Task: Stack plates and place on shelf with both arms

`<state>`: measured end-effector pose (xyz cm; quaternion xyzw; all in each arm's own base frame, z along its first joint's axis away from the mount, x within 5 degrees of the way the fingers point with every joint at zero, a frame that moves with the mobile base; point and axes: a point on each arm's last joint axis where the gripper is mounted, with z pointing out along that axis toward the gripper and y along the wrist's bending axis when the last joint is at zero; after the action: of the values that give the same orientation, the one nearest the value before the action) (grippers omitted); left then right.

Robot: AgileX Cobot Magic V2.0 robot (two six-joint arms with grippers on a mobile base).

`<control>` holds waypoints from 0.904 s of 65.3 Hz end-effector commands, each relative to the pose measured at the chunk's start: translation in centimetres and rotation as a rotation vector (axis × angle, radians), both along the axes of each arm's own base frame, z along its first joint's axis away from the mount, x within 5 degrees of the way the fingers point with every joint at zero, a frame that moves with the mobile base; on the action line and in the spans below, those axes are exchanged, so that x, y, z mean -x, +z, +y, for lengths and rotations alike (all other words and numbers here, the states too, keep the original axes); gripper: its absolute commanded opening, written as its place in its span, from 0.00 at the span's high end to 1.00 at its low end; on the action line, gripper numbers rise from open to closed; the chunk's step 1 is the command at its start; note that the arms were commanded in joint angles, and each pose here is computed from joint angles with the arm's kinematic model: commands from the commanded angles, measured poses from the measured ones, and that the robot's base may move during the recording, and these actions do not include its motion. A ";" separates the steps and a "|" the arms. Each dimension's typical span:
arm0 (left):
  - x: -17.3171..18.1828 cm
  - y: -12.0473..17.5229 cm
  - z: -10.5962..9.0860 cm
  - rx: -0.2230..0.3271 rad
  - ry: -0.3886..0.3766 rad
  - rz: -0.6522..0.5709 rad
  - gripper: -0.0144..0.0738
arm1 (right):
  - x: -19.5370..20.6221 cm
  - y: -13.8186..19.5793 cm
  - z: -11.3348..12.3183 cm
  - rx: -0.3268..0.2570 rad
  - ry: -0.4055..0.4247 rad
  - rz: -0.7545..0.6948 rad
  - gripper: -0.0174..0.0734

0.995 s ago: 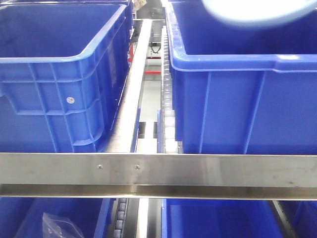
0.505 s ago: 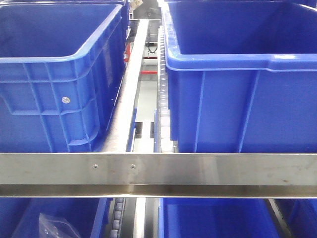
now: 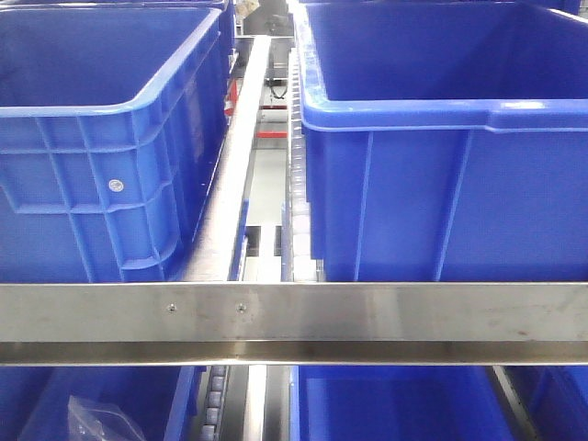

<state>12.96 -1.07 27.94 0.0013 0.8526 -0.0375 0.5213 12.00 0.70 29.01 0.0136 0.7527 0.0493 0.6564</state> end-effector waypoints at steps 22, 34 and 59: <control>-0.3 1.6 -0.2 0.016 -0.011 -0.104 0.74 | 1.1 -1.0 0.0 0.000 0.012 -0.086 0.75; -0.3 1.6 -0.2 0.016 -0.011 -0.104 0.74 | 1.7 -0.7 0.0 -0.002 0.016 -0.113 0.75; -0.3 1.6 -0.2 0.016 -0.011 -0.104 0.74 | 6.3 -5.5 -0.3 -0.011 0.009 -0.295 0.75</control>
<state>12.96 -1.07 27.94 0.0013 0.8526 -0.0375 0.5213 6.26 0.34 22.92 0.0128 0.6963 0.0542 0.7155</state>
